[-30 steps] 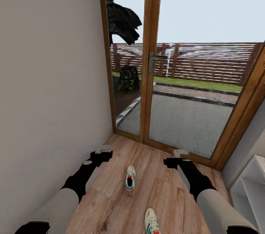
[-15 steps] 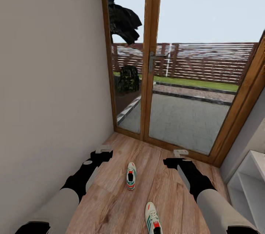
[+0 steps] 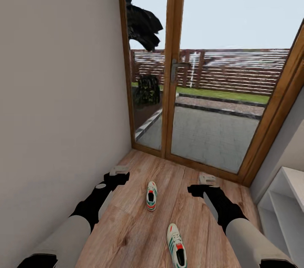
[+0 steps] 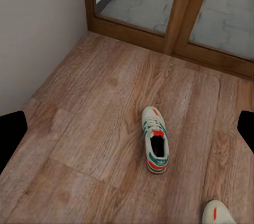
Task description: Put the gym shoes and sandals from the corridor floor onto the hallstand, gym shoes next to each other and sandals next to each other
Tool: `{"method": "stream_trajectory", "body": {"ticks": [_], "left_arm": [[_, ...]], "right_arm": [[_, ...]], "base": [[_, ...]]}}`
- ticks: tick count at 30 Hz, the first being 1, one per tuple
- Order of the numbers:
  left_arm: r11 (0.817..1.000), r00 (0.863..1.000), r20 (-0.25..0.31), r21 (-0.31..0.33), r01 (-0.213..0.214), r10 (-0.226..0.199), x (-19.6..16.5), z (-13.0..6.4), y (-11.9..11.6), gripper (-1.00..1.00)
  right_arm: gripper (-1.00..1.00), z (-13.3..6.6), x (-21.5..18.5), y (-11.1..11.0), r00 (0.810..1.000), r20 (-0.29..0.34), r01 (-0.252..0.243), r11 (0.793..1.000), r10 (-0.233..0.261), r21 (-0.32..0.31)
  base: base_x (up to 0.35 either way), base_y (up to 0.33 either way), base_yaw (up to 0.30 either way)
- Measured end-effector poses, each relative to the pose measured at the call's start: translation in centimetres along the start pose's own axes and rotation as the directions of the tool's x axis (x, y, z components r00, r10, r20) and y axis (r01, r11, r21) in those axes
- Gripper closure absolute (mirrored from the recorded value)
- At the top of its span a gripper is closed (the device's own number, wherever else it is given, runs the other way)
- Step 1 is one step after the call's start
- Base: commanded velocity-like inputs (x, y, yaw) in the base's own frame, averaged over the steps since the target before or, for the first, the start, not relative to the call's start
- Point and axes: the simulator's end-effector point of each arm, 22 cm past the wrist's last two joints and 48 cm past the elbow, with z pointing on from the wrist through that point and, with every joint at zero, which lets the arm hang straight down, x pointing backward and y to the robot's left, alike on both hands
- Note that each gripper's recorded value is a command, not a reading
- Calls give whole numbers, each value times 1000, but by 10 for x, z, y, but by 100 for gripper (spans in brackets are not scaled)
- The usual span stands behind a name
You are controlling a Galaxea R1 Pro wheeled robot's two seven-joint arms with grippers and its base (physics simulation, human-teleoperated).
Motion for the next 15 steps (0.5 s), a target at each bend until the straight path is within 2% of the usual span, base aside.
{"method": "stream_trajectory", "body": {"ticks": [10, 15], "left_arm": [[1000, 1000, 0, 0, 0, 0, 0, 0, 0, -100], [1000, 1000, -2, 0, 0, 0, 9, 4, 1, -100]], "right_arm": [[-100, 1, 5, 0, 1000, -10, 0, 1000, 0, 0], [-100, 8, 13, 0, 1000, -13, 1, 1000, -1, 0]], "base": [[-2, 0, 0], [0, 0, 0]]}}
